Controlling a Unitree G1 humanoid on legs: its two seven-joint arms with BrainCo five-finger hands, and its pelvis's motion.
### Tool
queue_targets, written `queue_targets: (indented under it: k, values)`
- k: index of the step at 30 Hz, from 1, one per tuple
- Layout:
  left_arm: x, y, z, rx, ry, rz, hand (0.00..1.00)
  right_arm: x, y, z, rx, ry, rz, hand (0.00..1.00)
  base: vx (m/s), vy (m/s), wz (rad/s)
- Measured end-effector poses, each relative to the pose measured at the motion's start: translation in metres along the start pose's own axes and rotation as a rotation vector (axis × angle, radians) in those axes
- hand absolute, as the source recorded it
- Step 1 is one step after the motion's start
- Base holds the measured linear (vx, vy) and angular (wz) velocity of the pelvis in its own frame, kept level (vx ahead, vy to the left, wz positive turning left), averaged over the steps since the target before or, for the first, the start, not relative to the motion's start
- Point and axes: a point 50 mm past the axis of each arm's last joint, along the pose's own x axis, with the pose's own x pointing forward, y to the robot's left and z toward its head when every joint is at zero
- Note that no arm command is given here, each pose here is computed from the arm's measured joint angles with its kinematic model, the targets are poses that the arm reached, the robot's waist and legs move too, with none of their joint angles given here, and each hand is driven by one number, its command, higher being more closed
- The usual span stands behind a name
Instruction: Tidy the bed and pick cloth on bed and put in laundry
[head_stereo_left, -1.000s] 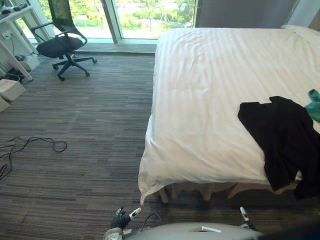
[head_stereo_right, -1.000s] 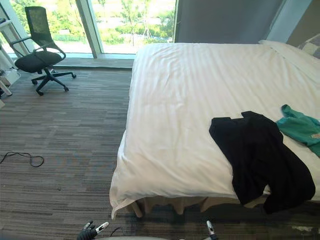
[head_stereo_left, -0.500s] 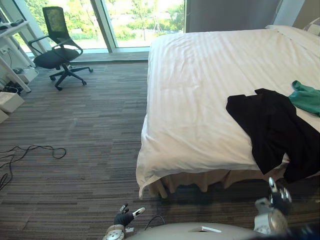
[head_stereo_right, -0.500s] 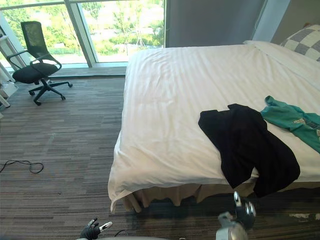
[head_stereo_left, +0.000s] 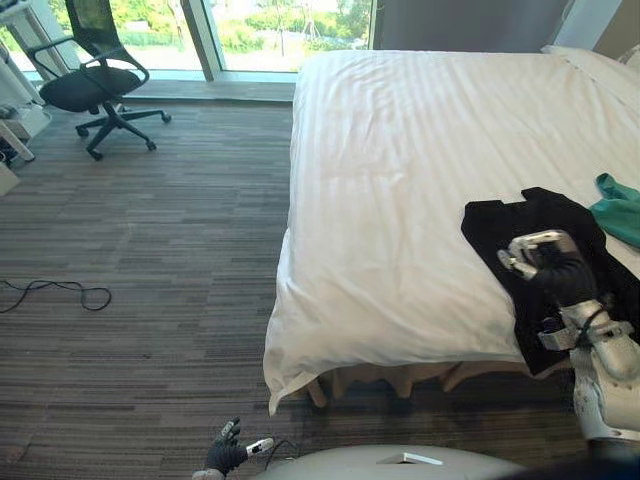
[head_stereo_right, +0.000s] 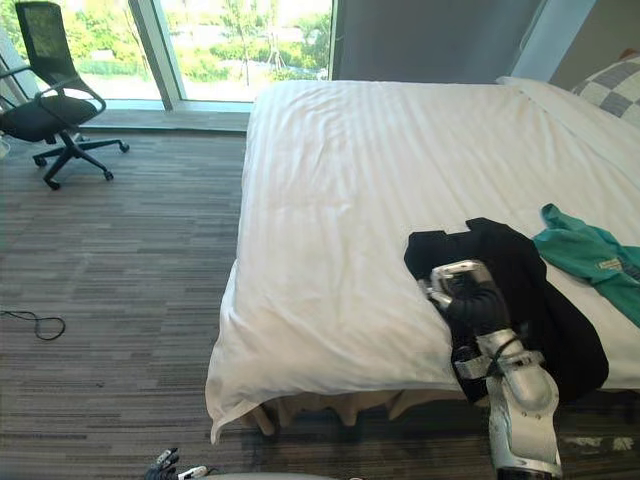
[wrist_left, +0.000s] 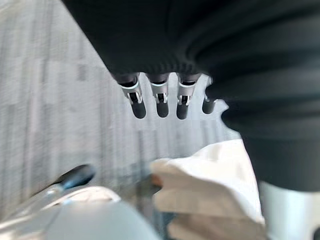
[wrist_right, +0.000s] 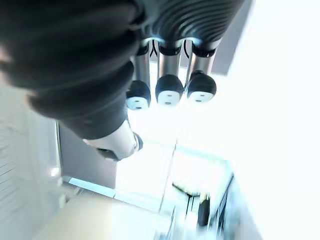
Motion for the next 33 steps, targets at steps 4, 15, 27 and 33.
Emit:
queue_targets:
  k: [4,15,27,33]
  values:
    - [0.001,-0.003,-0.003,-0.009,0.016,-0.020,0.00,0.024,0.028,-0.015,0.102,0.049,0.162,1.00,0.01,-0.011,0.14]
    - [0.005,0.007,0.008,-0.101,-0.040,-0.069,0.00,0.087,0.091,-0.042,0.190,0.146,0.394,1.00,-0.08,-0.041,0.26]
    - [0.027,0.037,0.090,-0.227,-0.318,-0.103,0.00,0.182,0.093,0.031,0.042,-0.052,0.371,1.00,-0.19,-0.020,0.24]
    - [0.033,0.031,0.123,-0.376,-0.432,-0.147,0.00,0.195,0.105,0.057,0.053,-0.136,0.351,1.00,-0.10,-0.028,0.06]
